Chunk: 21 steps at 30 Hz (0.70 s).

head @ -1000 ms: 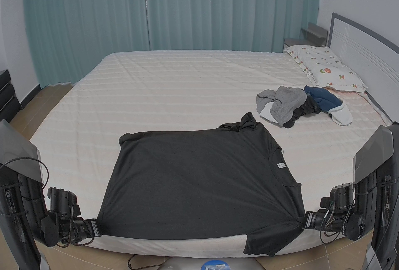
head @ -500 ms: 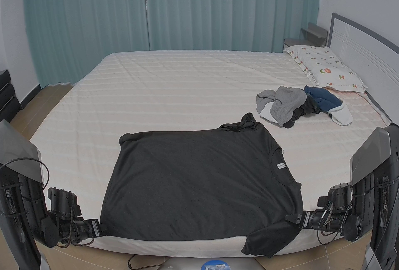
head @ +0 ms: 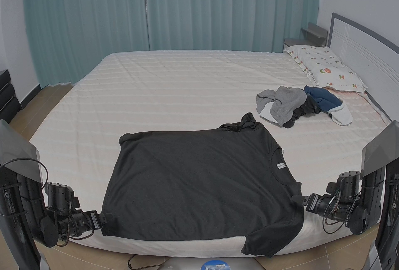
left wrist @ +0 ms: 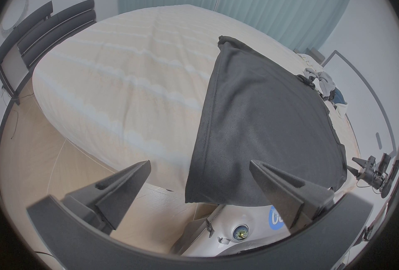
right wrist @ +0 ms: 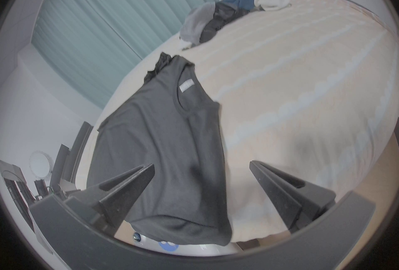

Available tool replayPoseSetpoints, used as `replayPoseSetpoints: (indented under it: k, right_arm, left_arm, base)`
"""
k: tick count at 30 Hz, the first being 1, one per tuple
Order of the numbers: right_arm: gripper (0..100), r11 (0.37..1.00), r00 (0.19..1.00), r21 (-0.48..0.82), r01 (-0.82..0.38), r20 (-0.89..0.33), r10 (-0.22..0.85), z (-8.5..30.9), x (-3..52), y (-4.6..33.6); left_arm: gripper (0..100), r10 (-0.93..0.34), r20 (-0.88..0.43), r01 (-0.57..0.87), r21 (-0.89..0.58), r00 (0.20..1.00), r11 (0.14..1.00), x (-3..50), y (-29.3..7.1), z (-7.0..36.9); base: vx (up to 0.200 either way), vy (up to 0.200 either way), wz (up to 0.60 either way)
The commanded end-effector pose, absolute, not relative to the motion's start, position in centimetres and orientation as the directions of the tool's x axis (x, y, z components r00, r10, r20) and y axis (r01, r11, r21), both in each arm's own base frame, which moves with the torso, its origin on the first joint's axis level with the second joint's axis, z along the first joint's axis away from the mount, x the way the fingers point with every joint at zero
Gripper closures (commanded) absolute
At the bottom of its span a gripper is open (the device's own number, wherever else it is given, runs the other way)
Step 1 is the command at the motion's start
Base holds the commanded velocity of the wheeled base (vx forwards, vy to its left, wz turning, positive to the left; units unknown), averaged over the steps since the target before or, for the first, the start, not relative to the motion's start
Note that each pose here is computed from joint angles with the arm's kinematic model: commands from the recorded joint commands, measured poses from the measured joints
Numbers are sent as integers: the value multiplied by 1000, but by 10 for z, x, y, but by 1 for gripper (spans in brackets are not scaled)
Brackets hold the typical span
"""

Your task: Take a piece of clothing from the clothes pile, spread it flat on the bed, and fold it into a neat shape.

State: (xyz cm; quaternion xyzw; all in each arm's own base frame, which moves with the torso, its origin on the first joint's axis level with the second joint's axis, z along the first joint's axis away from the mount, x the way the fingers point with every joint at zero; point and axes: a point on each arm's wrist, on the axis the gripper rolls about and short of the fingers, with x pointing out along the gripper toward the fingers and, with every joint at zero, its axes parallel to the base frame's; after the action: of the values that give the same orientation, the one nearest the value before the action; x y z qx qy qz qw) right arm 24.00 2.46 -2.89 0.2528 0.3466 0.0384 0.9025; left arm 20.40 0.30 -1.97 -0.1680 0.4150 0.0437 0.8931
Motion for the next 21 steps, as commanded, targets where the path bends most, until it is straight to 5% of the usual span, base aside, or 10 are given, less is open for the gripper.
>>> replayPoseSetpoints:
  k: [1, 5, 11, 21]
  right_arm:
    - [0, 855, 831, 514, 73, -506, 233, -4, 247, 19]
    - [0, 835, 853, 547, 62, -464, 241, 7, 249, 21]
    - [0, 811, 865, 585, 5, -410, 289, 14, 258, 36]
    - [0, 808, 864, 588, -43, -384, 326, 4, 282, 55]
  left_arm:
    - [0, -64, -756, -216, -266, 652, 939, 200, 3, -18]
    - [0, -63, -750, -243, -291, 659, 925, 202, 3, -17]
    - [0, -62, -729, -249, -311, 681, 917, 205, 3, -16]
    - [0, -83, -687, -282, -402, 722, 871, 214, 3, -13]
  base:
    - [0, 0, 0]
    - [0, 0, 0]
    - [0, 200, 0]
    - [0, 0, 0]
